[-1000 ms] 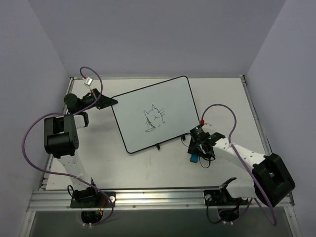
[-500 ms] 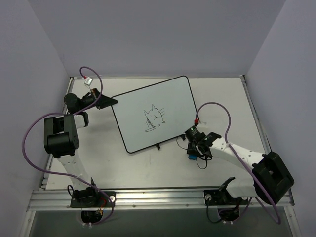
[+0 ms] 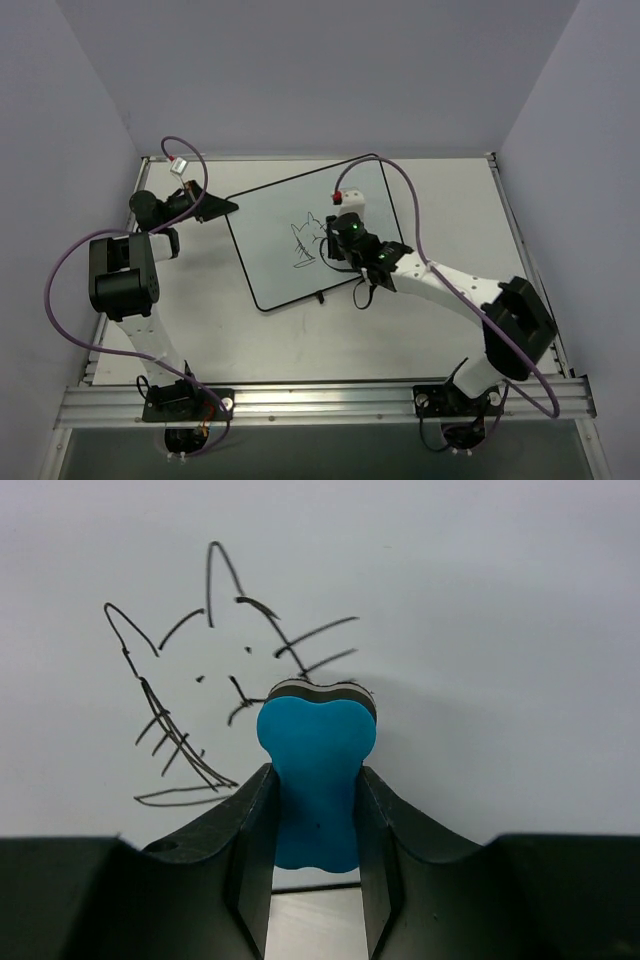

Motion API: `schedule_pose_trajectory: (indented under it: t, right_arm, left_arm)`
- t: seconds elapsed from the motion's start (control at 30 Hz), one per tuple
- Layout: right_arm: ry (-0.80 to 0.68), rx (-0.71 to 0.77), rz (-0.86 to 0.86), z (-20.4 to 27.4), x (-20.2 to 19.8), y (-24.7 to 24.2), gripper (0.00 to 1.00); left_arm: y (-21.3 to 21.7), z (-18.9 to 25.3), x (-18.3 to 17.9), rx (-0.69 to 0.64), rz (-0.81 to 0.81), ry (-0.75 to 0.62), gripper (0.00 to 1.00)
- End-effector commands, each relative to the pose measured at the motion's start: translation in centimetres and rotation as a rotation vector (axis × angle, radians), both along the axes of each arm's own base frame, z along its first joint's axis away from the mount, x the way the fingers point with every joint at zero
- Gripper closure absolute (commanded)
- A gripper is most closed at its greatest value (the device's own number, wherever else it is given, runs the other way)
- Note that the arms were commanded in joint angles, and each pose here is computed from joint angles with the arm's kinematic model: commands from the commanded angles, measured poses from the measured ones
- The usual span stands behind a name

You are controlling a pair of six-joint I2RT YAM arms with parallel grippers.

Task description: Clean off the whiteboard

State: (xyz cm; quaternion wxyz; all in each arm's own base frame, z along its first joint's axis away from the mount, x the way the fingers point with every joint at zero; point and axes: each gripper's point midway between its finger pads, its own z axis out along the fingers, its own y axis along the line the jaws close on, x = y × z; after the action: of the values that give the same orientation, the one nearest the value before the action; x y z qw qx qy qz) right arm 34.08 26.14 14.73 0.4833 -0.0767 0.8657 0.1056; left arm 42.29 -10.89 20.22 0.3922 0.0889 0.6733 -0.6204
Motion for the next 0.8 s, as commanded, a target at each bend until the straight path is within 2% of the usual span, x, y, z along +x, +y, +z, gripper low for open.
schedule_pose_trajectory:
  t: [0.0, 0.23, 0.43, 0.6, 0.77]
  right_arm:
    - [-0.093, -0.035, 0.072, 1.1, 2.0, 3.8, 1.00]
    - [-0.119, -0.076, 0.176, -0.5, 2.1, 9.8, 1.00]
    - [-0.131, -0.088, 0.209, -0.8, 2.2, 11.7, 1.00]
    - [-0.110, -0.110, 0.177, -1.1, 3.7, 10.1, 1.00]
    - [-0.066, -0.119, 0.107, -2.0, 6.5, 6.1, 1.00]
  left_arm:
    - [0.2, 3.2, 0.0, 0.063, 0.037, -0.271, 0.98]
    - [0.1, 3.4, -0.3, 0.063, 0.022, -0.282, 0.98]
    - [0.0, 3.7, -0.4, 0.066, 0.019, -0.296, 0.98]
    - [-0.2, 3.8, -0.6, 0.069, 0.007, -0.300, 0.98]
    - [-0.3, 4.0, -0.8, 0.071, 0.002, -0.309, 0.98]
